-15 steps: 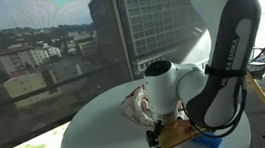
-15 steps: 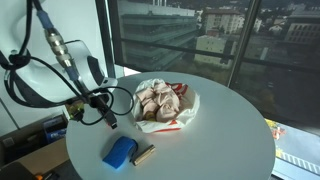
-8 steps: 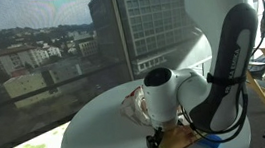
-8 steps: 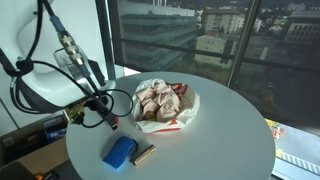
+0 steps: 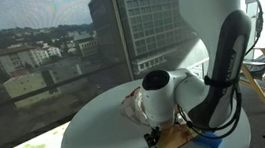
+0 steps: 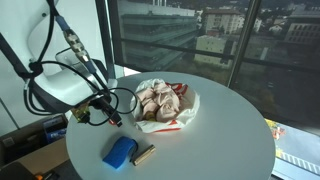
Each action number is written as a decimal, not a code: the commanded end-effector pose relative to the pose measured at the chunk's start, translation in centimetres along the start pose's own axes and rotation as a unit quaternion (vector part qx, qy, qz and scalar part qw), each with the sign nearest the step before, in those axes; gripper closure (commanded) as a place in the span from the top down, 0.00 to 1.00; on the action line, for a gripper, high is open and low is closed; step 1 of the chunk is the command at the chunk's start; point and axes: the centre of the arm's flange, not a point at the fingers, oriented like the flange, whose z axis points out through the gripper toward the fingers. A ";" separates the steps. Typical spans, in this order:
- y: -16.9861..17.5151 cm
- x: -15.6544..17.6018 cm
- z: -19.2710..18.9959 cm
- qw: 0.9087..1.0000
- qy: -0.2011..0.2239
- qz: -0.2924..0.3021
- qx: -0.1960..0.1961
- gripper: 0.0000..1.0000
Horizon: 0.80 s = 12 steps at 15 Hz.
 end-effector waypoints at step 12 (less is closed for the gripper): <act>3.2 6.9 -4.1 0.995 0.055 0.070 -0.050 0.24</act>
